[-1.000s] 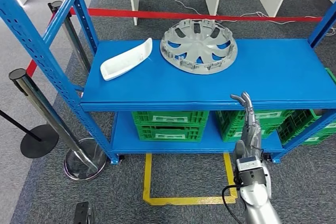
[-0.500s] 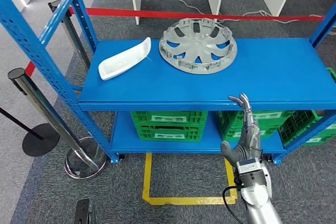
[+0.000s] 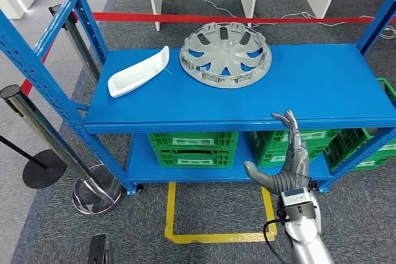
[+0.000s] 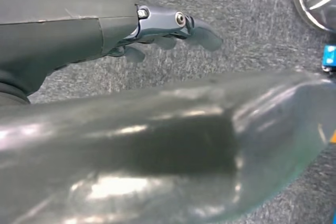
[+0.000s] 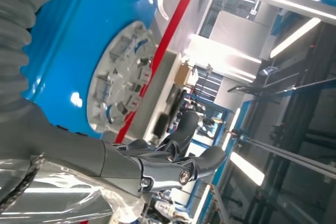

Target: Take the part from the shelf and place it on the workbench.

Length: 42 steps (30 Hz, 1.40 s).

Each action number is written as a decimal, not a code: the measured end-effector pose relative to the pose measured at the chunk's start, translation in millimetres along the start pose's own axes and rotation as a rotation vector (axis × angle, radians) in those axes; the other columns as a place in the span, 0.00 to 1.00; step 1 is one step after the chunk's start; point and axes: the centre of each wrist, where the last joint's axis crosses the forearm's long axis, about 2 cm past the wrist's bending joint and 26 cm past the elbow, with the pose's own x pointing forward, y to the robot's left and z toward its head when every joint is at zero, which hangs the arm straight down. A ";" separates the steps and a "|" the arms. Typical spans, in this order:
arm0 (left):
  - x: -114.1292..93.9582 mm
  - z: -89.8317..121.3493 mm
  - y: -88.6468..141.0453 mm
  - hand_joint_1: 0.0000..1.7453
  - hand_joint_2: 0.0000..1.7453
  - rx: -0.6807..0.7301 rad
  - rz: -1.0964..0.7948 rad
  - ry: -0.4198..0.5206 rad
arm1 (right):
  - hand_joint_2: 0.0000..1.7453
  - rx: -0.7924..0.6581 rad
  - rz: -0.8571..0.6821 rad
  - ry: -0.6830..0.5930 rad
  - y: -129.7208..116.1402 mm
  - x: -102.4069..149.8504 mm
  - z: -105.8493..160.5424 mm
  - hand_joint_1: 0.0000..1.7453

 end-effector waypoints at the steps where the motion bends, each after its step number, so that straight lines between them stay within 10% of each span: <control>1: -0.1 0.0 0.0 0.00 0.00 0.000 0.000 0.000 | 1.00 0.000 -0.001 0.000 0.0 0.1 -0.1 0.00; 32: -1.0 0.2 -0.2 0.00 0.00 -0.005 -0.009 0.000 | 1.00 -0.003 -0.003 -0.002 -0.7 0.8 0.0 0.00; 36: -0.6 0.2 -0.8 0.00 0.00 -0.006 -0.009 -0.001 | 0.00 -0.003 -0.004 -0.004 -0.8 1.2 -0.7 0.00; 42: -1.7 0.6 -0.7 0.00 0.00 -0.006 -0.001 0.008 | 0.00 0.012 -0.019 0.017 -0.1 -0.2 0.5 0.00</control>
